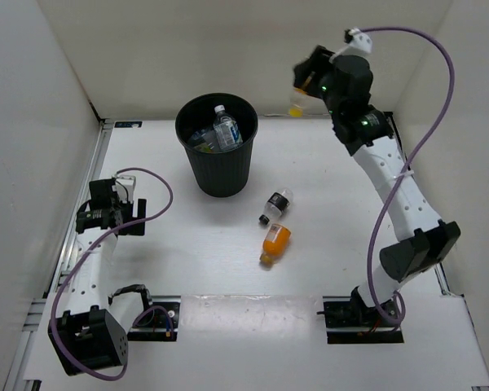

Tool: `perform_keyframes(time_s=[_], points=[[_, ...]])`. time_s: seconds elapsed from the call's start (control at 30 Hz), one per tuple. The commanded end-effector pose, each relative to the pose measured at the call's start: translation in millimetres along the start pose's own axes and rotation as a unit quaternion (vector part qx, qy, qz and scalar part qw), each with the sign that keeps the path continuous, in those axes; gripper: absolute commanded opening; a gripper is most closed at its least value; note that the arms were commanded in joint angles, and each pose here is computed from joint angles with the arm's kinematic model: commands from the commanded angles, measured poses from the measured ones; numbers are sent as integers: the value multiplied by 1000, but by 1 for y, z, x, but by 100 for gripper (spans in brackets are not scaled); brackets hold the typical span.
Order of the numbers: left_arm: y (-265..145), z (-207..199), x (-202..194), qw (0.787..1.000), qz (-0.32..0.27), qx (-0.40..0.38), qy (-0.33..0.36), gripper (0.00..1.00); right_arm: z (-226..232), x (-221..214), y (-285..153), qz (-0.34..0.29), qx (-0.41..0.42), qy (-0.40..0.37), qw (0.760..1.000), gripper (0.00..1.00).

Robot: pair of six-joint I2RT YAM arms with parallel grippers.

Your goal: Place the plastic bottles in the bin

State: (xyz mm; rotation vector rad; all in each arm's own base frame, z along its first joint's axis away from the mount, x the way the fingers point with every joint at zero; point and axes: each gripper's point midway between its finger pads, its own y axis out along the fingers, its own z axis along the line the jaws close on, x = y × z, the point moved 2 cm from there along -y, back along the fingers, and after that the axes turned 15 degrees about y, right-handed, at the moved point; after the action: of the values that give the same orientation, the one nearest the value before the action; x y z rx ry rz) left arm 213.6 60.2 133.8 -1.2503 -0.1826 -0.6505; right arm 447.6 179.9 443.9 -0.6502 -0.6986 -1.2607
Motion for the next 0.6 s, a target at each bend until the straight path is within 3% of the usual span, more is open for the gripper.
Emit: perform_keyframes(time_s=[0.0, 0.17, 0.3, 0.33, 0.4, 0.5, 0.53, 0.57], points=[[-5, 5, 7, 1000, -24, 12, -8, 100, 58, -24, 29, 21, 92, 28, 995, 1], [-7, 4, 3, 999, -26, 19, -8, 100, 96, -100, 54, 100, 128, 11, 987, 11], [-9, 4, 0, 999, -28, 25, -9, 100, 104, -131, 58, 130, 143, -3, 981, 30], [-9, 4, 1, 999, -28, 25, -9, 100, 106, -137, 55, 137, 145, -9, 980, 43], [-9, 4, 1, 999, -28, 25, -9, 100, 109, -144, 51, 147, 156, -32, 976, 46], [-8, 5, 2, 999, -32, 27, -9, 100, 116, -153, 38, 166, 175, -69, 968, 75], [-8, 5, 2, 999, -32, 27, -9, 100, 112, -156, 38, 172, 171, -80, 967, 93], [-8, 5, 2, 999, -32, 27, -9, 100, 115, -149, 34, 165, 176, -84, 967, 100]])
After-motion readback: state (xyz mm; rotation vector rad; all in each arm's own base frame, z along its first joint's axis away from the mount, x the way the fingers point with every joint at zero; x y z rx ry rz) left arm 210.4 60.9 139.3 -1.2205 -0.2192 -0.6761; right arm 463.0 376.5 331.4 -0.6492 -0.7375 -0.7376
